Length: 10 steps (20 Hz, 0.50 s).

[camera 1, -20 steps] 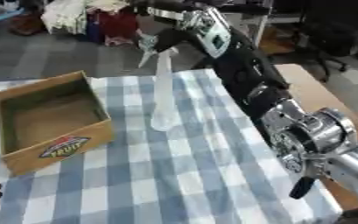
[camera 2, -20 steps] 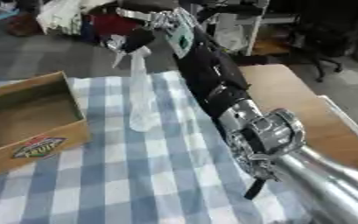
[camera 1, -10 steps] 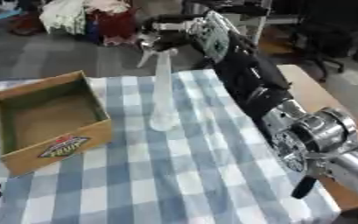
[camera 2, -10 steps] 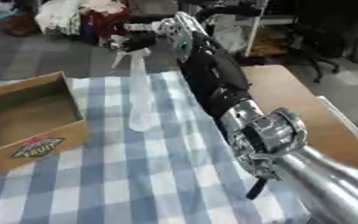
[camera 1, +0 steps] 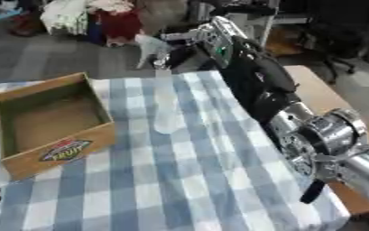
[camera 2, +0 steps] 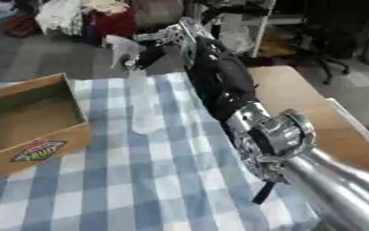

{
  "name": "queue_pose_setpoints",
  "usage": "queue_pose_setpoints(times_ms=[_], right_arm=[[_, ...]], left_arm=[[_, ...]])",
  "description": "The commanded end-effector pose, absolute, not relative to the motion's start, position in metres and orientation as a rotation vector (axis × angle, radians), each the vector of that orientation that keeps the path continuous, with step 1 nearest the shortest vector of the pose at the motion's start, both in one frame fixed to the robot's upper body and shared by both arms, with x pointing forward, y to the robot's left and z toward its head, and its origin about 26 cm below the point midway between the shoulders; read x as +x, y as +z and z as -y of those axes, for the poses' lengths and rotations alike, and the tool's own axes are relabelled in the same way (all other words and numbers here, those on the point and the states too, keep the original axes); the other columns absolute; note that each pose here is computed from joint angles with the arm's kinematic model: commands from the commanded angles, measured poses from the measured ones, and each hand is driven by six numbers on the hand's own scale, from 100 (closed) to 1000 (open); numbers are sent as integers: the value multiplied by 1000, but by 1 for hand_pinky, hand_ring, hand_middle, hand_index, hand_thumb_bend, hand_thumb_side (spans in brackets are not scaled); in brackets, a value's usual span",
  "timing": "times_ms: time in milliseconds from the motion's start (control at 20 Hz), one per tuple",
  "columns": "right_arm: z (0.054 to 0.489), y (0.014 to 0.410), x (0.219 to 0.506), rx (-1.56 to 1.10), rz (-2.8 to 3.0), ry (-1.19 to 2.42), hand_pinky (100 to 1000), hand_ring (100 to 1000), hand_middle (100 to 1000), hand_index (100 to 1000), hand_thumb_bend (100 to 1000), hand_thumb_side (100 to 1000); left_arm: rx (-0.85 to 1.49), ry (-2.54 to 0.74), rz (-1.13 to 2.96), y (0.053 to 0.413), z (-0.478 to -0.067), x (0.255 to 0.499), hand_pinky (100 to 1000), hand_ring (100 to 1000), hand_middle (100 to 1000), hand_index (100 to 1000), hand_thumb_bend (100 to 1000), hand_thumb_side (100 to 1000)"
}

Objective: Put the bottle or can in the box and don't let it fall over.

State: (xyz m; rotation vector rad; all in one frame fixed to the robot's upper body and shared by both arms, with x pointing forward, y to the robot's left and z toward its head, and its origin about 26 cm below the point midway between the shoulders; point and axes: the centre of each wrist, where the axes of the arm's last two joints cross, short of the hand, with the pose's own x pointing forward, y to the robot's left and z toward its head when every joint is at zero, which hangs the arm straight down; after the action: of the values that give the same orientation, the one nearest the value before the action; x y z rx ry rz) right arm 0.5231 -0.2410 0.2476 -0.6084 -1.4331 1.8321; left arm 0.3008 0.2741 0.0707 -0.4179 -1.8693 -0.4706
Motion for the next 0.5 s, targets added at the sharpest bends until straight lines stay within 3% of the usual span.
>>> queue_pose_setpoints(times_ms=[50, 300, 450, 500], right_arm=[[242, 260, 523, -493, 1356, 2151, 515, 537, 517, 626, 100, 459], [242, 261, 523, -472, 1407, 2136, 382, 432, 381, 413, 100, 208], [242, 263, 523, -471, 1422, 2123, 356, 414, 361, 390, 100, 191], [242, 266, 523, -475, 1443, 2112, 232, 325, 275, 304, 100, 210]], left_arm=[[-399, -490, 1886, 78, -277, 301, 735, 706, 648, 889, 199, 971], [-398, -490, 1885, 78, -277, 301, 735, 706, 648, 890, 199, 972], [-398, -490, 1885, 78, -277, 301, 735, 706, 648, 890, 199, 972], [-398, -490, 1885, 78, -277, 301, 735, 705, 648, 890, 199, 971]])
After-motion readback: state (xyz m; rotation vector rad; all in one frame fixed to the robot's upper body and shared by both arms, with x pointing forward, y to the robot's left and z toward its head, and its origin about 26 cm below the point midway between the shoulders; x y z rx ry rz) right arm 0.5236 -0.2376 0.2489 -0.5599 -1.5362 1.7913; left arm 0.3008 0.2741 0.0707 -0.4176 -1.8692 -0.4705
